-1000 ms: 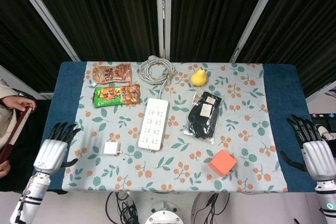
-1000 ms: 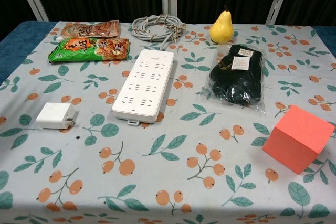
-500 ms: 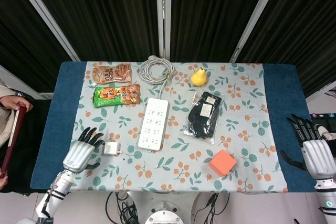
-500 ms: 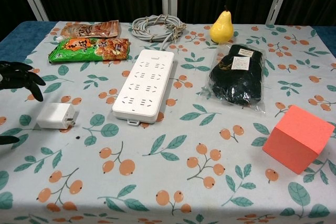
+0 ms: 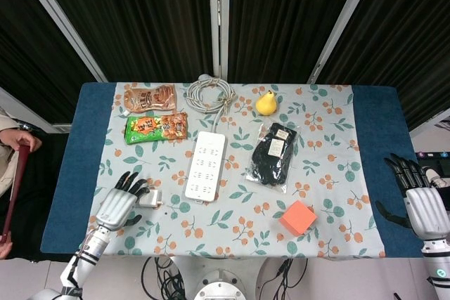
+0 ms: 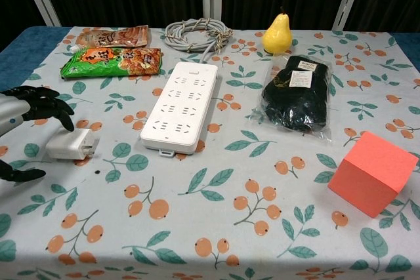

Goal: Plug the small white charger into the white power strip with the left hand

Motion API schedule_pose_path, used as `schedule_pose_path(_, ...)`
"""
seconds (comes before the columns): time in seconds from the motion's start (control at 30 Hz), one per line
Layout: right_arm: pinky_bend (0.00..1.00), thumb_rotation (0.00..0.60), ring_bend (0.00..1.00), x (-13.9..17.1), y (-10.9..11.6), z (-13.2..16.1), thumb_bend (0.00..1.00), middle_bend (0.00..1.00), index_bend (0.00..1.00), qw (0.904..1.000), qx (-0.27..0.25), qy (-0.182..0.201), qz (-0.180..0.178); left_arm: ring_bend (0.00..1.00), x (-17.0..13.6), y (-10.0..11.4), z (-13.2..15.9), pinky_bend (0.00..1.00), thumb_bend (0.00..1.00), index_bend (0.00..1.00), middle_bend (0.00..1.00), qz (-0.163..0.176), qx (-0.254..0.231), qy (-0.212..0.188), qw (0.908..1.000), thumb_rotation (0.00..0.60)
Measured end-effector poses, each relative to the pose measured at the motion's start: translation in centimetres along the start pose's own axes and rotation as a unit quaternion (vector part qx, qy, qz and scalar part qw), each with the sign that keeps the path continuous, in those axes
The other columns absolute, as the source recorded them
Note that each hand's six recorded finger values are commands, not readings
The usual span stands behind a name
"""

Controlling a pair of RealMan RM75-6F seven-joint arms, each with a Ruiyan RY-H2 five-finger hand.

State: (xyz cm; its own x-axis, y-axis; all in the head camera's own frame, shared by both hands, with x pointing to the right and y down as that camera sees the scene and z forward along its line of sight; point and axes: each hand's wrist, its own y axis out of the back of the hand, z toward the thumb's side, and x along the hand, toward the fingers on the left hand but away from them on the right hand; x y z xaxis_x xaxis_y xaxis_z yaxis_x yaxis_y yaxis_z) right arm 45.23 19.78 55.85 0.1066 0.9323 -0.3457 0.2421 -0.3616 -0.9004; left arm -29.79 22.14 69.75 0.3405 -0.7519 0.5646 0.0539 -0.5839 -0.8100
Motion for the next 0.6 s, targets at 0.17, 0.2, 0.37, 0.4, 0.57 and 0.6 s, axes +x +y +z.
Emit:
schedule_pose_path(0.17, 0.00, 0.600, 0.00, 0.1, -0.1, -0.2, 0.20, 0.00, 0.00, 1.0000, -0.002, -0.003, 0.000, 0.02, 0.0, -0.2, -0.1, 0.00, 0.21, 0.30, 0.15, -0.009, -0.003, 0.002, 1.0000, 0.600)
schedule_pose_path(0.2, 0.00, 0.600, 0.00, 0.1, -0.1, -0.2, 0.20, 0.00, 0.00, 1.0000, -0.002, -0.004, 0.000, 0.02, 0.1, -0.2, -0.2, 0.00, 0.22, 0.30, 0.15, -0.011, -0.004, 0.002, 0.9999, 0.600)
schedule_pose_path(0.37, 0.00, 0.600, 0.00, 0.2, 0.0, -0.4, 0.20, 0.00, 0.00, 1.0000, -0.004, -0.005, -0.002, 0.02, 0.7, -0.1, -0.4, 0.00, 0.24, 0.31, 0.14, -0.019, -0.017, 0.001, 0.9997, 0.600)
schedule_pose_path(0.4, 0.00, 0.600, 0.00, 0.2, 0.0, -0.4, 0.21, 0.00, 0.00, 1.0000, -0.004, -0.006, -0.003, 0.02, 0.9, 0.0, -0.5, 0.00, 0.24, 0.31, 0.14, -0.021, -0.021, 0.001, 0.9996, 0.600)
schedule_pose_path(0.57, 0.00, 0.600, 0.00, 0.3, -0.1, -0.6, 0.21, 0.00, 0.00, 0.9999, -0.006, -0.009, -0.004, 0.02, 1.4, 0.3, -0.9, 0.00, 0.25, 0.33, 0.14, -0.028, -0.034, 0.001, 0.9990, 0.600)
schedule_pose_path(0.6, 0.00, 0.600, 0.00, 0.3, -0.1, -0.7, 0.21, 0.00, 0.00, 0.9999, -0.007, -0.009, -0.005, 0.02, 1.6, 0.3, -0.9, 0.00, 0.25, 0.33, 0.14, -0.029, -0.039, 0.001, 0.9988, 0.600)
